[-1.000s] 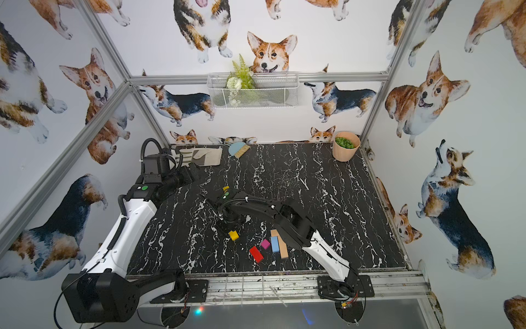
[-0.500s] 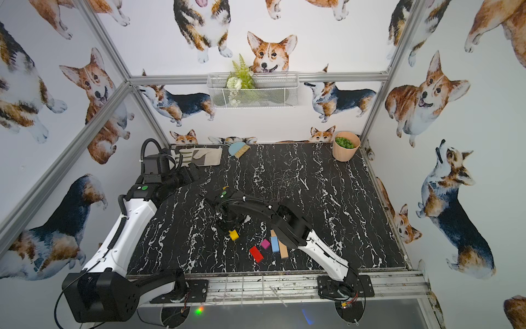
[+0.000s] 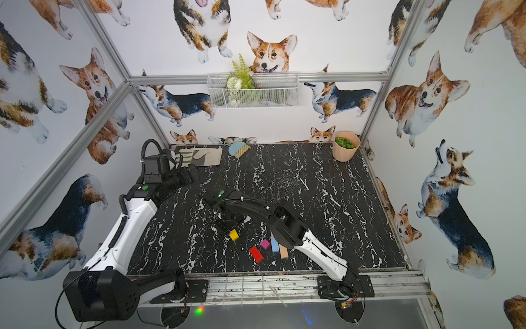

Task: Assemble the letter v with building blocks
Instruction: Pick up the building block from the center of the board.

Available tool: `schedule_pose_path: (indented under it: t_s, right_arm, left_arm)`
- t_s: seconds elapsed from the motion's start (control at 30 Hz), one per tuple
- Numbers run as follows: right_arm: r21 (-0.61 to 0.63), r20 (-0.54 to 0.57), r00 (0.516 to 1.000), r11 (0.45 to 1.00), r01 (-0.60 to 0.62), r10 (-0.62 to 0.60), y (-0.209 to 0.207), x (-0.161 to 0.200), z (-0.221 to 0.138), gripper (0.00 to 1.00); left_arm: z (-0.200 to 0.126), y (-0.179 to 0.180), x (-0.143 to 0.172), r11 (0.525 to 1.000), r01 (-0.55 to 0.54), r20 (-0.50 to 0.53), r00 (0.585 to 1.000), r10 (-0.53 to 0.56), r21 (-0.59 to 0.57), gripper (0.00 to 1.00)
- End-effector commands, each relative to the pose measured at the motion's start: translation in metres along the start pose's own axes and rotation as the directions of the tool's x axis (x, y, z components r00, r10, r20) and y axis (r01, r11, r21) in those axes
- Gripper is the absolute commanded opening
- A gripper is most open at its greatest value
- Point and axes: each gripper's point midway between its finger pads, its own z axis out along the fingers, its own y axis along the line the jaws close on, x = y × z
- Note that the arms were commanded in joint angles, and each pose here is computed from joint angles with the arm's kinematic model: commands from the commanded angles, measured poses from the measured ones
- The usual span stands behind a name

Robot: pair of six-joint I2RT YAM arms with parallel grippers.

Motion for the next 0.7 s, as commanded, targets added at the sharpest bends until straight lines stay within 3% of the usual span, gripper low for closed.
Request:
schedule_pose_path:
  t_s: [0.0, 0.37, 0.53, 0.67]
  right_arm:
    - [0.024, -0.026, 1.000, 1.000, 0.012, -0.012, -0.003, 0.006, 0.001, 0.47]
    - [0.039, 0.030, 0.999, 0.999, 0.014, -0.015, -0.004, -0.003, -0.016, 0.26]
    - [0.026, 0.109, 0.994, 1.000, 0.004, -0.006, -0.008, -0.012, -0.042, 0.23]
    - [0.016, 0.186, 0.978, 0.995, -0.103, 0.099, -0.034, -0.023, -0.065, 0.22]
  left_arm:
    - [0.001, 0.000, -0.002, 1.000, -0.001, 0.008, 1.000, 0.001, 0.002, 1.00]
    - [-0.003, 0.006, -0.005, 1.000, -0.001, 0.021, 1.000, 0.002, -0.031, 1.00]
    - [-0.006, 0.010, -0.008, 0.999, 0.009, 0.028, 1.000, -0.008, -0.046, 1.00]
    - [-0.006, 0.009, -0.009, 0.999, 0.016, 0.030, 0.999, -0.015, -0.036, 1.00]
